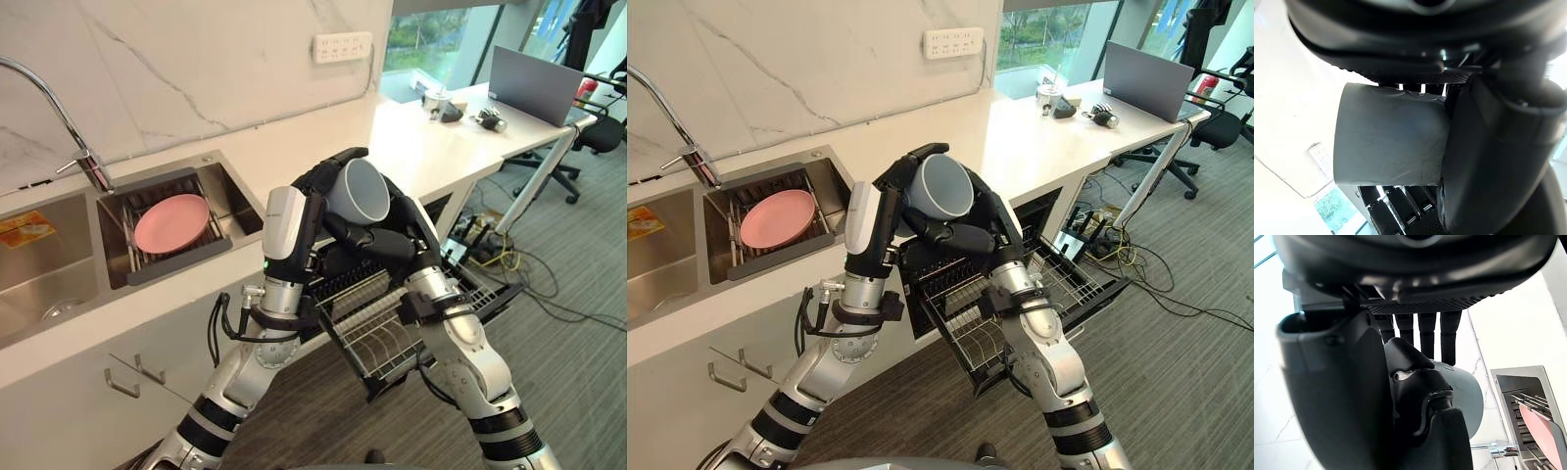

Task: Walk over to the sink, pick up the cup, carry it to the dishwasher, place the cup inside the dishwasher, then close the dishwasher door

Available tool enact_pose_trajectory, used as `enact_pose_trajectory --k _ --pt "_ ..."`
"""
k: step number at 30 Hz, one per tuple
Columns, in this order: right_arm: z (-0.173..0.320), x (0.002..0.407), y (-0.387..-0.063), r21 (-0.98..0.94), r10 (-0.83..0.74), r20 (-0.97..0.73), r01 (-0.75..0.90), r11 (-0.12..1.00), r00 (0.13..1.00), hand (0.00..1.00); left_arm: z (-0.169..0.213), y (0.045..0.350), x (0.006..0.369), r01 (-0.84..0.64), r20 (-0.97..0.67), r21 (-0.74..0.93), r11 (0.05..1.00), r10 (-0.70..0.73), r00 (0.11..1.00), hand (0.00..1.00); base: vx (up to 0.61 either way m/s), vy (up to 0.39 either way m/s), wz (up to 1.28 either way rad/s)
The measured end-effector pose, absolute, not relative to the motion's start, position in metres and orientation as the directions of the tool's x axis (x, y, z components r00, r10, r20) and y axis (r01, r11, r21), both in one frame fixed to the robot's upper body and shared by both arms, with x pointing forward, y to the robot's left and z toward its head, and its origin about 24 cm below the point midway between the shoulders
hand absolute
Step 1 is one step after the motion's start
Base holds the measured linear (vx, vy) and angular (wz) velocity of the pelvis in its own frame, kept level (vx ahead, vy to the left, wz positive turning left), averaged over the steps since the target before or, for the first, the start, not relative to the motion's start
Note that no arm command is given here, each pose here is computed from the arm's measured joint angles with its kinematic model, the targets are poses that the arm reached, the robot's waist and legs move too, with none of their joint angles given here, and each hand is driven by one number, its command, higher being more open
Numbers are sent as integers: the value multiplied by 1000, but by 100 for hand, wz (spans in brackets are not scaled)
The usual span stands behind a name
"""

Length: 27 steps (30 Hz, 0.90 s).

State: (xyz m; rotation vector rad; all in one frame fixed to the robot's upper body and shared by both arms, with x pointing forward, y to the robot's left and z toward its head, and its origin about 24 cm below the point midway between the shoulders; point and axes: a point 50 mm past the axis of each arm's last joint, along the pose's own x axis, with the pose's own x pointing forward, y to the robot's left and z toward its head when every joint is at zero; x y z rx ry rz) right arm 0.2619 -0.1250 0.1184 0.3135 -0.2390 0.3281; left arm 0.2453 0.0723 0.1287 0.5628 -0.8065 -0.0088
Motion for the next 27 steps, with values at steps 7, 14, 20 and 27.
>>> enact_pose_trajectory --k 7,14,20,27 --pt "118 264 -125 384 151 307 -267 884 940 0 129 65 239 -123 689 392 912 -203 696 100 0 0 0" --pt "122 273 -151 495 -56 318 -115 861 947 0 138 78 224 -164 748 308 937 -132 650 100 0 0 0" --pt "128 270 -178 572 -225 356 -21 820 907 0 136 126 224 -392 761 239 888 79 644 100 -17 3 5" --pt "130 258 -224 578 -411 376 136 804 830 0 107 187 198 -638 672 240 732 349 654 100 -10 1 9"
